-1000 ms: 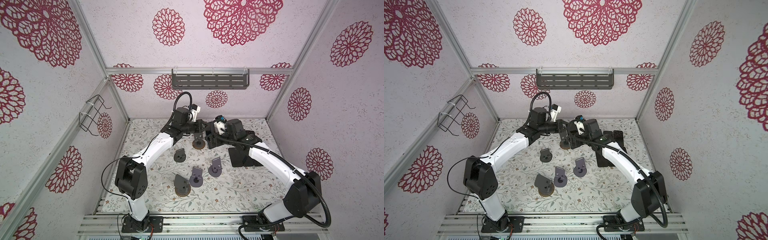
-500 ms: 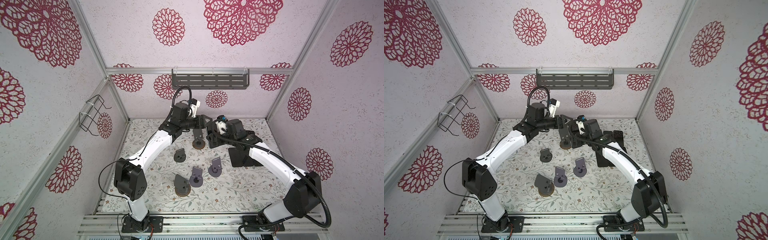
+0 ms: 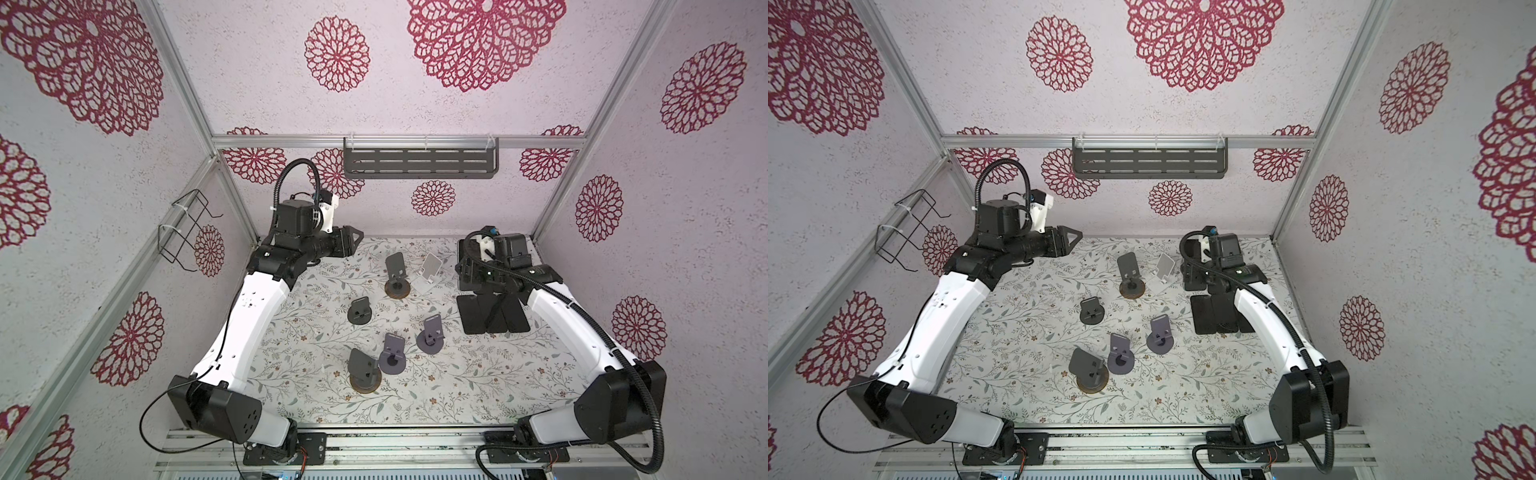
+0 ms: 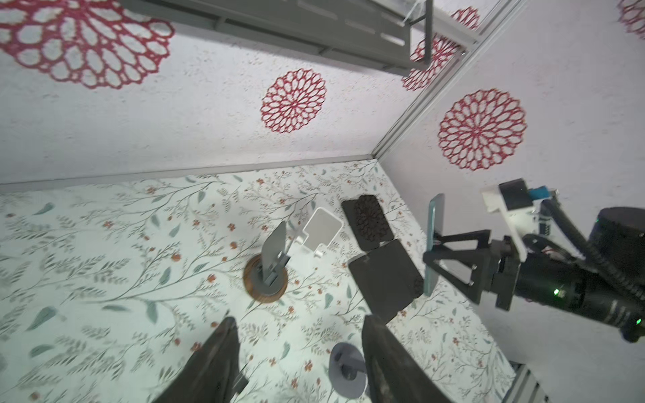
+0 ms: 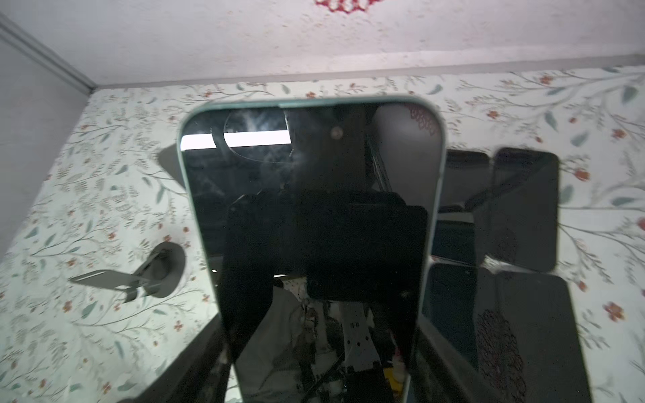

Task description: Remove the phone from the phone stand

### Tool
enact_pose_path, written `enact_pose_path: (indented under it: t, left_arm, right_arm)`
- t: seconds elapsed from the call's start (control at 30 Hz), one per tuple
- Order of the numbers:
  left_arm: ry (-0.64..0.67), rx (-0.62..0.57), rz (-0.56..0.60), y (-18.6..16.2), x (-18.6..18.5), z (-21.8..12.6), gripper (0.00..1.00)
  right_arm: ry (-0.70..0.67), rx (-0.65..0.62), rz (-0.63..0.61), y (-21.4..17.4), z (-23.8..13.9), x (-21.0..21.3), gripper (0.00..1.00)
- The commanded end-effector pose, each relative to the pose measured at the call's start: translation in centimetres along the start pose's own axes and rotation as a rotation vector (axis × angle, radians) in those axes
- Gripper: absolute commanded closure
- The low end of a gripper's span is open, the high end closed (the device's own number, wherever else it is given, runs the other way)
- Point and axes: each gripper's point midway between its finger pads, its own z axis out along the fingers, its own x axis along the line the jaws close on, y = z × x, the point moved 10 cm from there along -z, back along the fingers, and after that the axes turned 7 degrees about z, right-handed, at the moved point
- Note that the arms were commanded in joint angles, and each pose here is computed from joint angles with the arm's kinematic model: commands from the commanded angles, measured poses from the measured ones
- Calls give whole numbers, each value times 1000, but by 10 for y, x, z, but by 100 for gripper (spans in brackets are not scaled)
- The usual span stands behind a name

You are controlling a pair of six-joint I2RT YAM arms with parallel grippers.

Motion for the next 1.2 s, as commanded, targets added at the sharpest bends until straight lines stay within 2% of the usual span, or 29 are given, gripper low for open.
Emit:
enact_pose_path:
  t: [0.0,0.13,0.33,0.4,0.53,0.77,1.17]
  left_arm:
    - [130,107,75,-31,14,-11,41]
    - [161,49,81,-51,21,-19,41]
    - [208,71,62,-72,33,-18,41]
    - [210,70,58,-76,36,-13,41]
    - [210,126,27,-88,45,3,41]
    - [188,153,-22,-94,48,15,41]
    - [199,156,-25,-94,49,15,40]
  right_arm:
    - [-79,2,-16,13,-3,-15,88]
    - [-134,64,8,20,13,-35,92]
    - [-217,141,19,30,45,-55,93]
    - [-223,151,15,32,60,-57,100]
    - [-232,196,17,35,88,-62,100]
    - [-248,215,10,42,129,-67,100]
    - [-293,267,-23,41,190,-67,100]
